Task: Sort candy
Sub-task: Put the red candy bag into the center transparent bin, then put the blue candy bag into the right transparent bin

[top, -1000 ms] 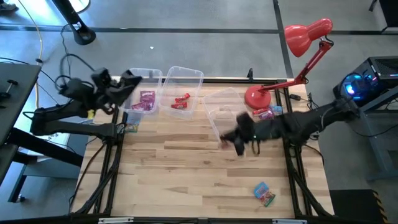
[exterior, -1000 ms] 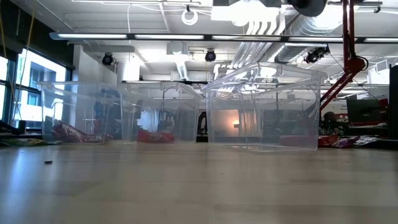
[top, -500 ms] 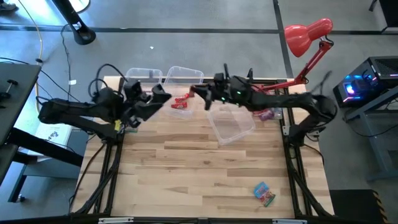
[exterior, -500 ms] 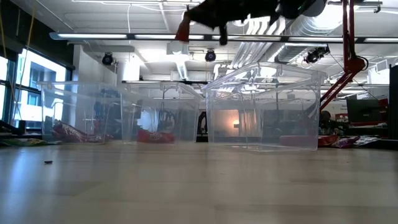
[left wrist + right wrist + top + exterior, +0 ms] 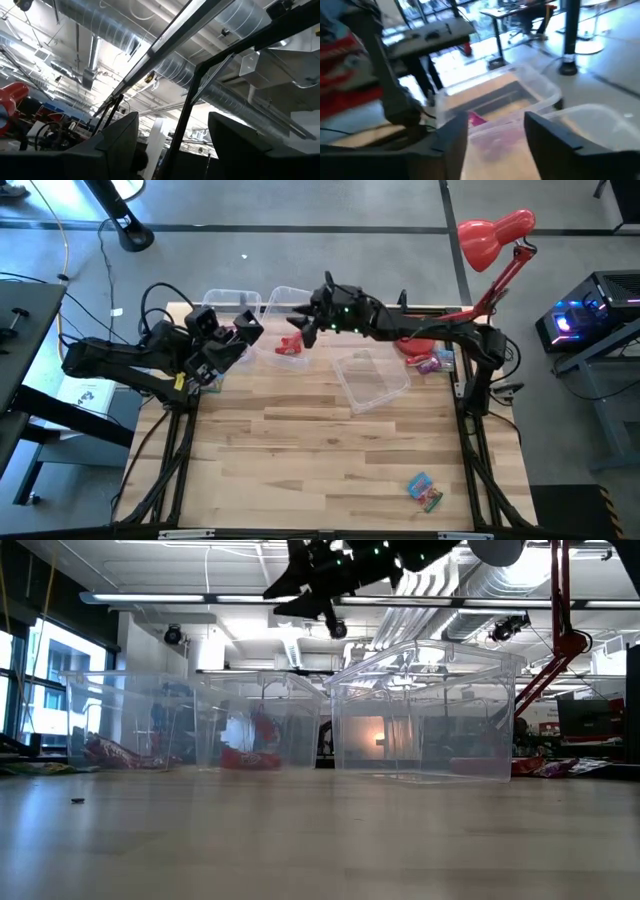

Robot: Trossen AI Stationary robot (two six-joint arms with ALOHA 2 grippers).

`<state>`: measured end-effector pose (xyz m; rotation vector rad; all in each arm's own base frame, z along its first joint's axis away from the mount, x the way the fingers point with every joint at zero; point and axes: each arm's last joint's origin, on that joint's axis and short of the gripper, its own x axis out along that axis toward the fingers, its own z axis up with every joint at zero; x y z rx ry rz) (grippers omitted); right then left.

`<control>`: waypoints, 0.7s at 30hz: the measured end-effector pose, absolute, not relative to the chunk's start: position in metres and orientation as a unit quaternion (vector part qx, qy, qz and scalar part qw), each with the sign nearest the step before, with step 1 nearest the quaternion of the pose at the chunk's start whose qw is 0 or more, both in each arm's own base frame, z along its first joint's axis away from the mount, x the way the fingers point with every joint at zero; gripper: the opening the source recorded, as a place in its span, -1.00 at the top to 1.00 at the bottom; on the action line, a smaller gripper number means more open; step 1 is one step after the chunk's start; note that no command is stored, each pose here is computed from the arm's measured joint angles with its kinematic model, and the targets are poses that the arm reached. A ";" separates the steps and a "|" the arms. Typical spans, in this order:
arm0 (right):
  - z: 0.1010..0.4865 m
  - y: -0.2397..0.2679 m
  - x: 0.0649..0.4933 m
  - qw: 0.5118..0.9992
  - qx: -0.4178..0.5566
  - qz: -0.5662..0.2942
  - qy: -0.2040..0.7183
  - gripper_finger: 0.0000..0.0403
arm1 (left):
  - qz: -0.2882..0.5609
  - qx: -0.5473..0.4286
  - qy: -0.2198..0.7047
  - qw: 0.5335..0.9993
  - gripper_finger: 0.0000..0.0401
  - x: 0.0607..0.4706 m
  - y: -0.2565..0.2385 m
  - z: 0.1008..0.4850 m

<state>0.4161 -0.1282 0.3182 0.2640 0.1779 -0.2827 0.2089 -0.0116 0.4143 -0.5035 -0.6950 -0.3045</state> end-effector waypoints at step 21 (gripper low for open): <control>0.345 -0.016 0.363 0.821 0.120 0.109 0.547 -0.17 | -0.134 -0.218 -0.315 0.914 -0.17 0.212 -0.010 0.410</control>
